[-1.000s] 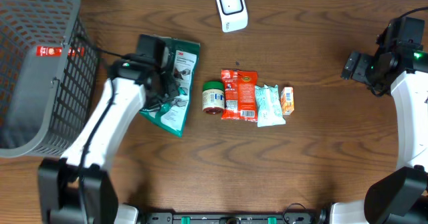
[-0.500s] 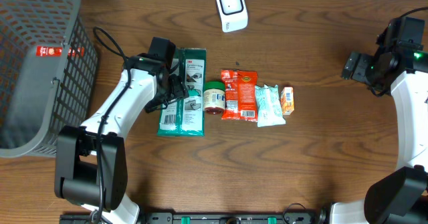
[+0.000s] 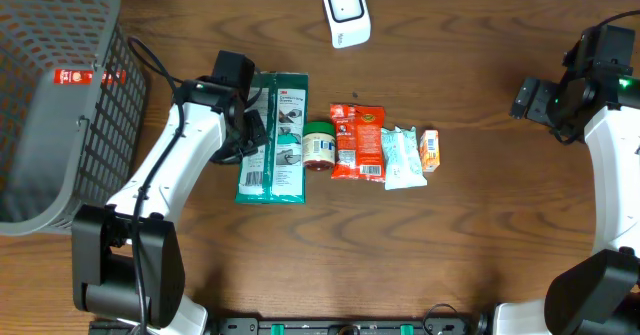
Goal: Scan the item barcode
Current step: 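Lay the glove pack flat left of the jar and open the left gripper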
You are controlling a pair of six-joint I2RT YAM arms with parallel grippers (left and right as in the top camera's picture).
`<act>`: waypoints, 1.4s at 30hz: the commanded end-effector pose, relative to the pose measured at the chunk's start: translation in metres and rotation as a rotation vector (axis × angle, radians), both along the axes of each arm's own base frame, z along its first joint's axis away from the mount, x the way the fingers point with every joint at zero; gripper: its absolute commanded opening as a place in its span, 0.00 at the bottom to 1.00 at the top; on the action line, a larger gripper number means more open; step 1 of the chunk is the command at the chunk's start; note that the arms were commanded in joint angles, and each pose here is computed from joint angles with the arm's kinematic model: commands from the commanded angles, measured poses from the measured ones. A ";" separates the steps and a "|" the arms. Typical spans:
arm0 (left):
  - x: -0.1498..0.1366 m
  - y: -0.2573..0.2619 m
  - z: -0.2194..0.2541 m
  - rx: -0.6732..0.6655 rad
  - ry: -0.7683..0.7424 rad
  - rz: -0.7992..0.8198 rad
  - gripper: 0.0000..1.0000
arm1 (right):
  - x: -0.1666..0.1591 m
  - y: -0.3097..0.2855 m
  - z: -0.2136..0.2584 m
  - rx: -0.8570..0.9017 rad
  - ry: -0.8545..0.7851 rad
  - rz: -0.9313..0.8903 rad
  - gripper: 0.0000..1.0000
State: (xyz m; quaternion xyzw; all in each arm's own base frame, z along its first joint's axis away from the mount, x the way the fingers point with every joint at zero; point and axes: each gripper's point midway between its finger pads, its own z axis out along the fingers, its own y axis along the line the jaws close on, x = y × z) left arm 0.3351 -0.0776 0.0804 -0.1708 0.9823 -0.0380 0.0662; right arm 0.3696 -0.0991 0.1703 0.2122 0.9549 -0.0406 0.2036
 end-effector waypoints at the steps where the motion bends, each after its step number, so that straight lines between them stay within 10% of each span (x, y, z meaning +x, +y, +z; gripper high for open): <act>1: -0.012 0.006 -0.008 0.020 0.031 -0.006 0.08 | 0.001 -0.001 0.004 -0.007 -0.010 -0.002 0.99; 24: -0.022 -0.016 -0.051 0.014 -0.030 -0.117 0.15 | 0.001 -0.001 0.004 -0.007 -0.009 -0.002 0.99; 35: 0.050 0.033 0.167 0.075 -0.367 -0.043 0.60 | 0.001 -0.001 0.004 -0.007 -0.009 -0.002 0.99; 42: 0.074 0.142 0.269 0.098 -0.653 0.348 0.65 | 0.001 -0.001 0.004 -0.007 -0.009 -0.002 0.99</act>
